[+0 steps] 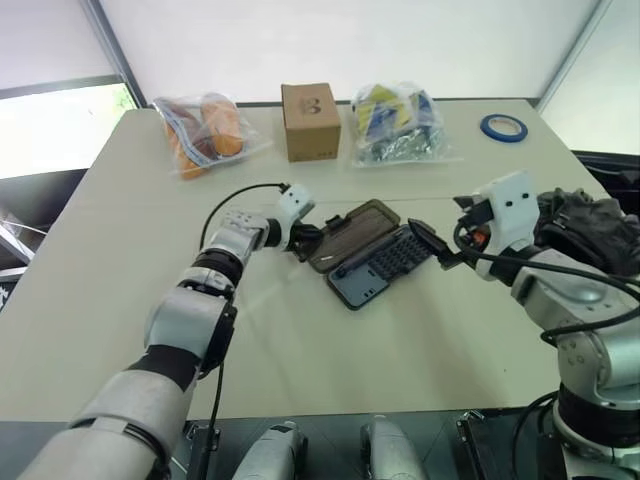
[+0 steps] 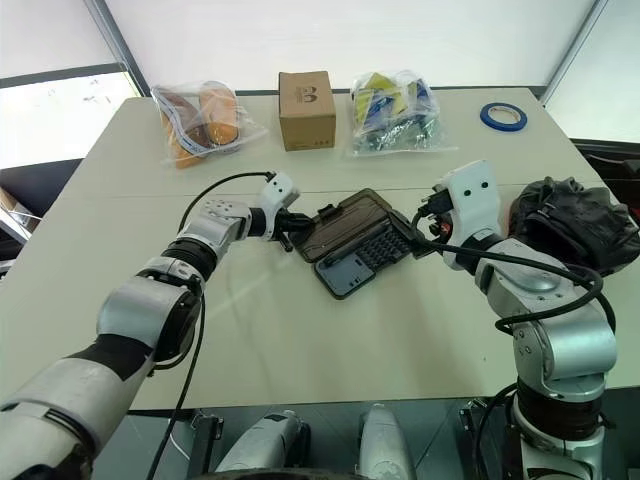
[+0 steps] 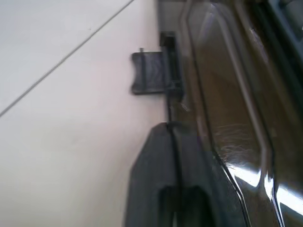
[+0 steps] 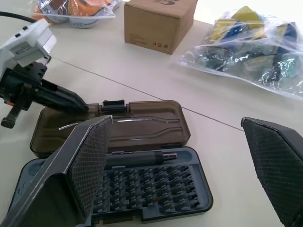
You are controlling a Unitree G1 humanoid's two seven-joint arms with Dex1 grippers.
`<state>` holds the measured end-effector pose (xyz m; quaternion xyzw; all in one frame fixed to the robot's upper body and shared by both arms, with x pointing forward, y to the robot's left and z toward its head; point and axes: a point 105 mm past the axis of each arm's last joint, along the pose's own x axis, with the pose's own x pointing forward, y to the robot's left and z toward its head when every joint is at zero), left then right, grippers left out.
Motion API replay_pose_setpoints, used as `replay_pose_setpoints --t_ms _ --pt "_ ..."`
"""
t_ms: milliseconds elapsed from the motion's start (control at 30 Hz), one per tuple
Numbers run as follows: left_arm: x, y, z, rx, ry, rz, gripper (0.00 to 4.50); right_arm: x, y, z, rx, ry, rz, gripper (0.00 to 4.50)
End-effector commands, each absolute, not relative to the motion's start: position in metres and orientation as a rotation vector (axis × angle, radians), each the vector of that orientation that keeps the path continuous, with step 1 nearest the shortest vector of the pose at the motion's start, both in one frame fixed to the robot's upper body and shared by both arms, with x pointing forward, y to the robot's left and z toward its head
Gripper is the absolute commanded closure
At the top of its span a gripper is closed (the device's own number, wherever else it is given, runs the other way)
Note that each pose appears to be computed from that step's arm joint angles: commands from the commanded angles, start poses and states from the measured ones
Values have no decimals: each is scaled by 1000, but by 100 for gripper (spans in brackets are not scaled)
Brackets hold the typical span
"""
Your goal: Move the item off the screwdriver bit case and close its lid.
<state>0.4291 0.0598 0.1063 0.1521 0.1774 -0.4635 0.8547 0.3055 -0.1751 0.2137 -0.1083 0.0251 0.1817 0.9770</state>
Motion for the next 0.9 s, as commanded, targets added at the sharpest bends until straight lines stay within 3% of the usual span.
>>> replay_pose_setpoints --t_ms 33,133,267,533,667,900 --pt "418 69 76 353 497 -992 447 300 -175 226 -227 -7 362 0" --pt "415 72 80 372 484 -1040 447 299 -178 221 -224 11 368 0" --pt "406 79 93 579 358 -1205 447 291 -185 210 -212 66 421 0" --pt "377 119 111 869 258 -1486 447 251 -185 181 -247 258 653 0" --pt "375 120 108 926 235 -1501 447 239 -177 184 -215 267 751 0" --pt "380 111 109 872 205 -1454 447 239 -175 185 -207 275 762 0"
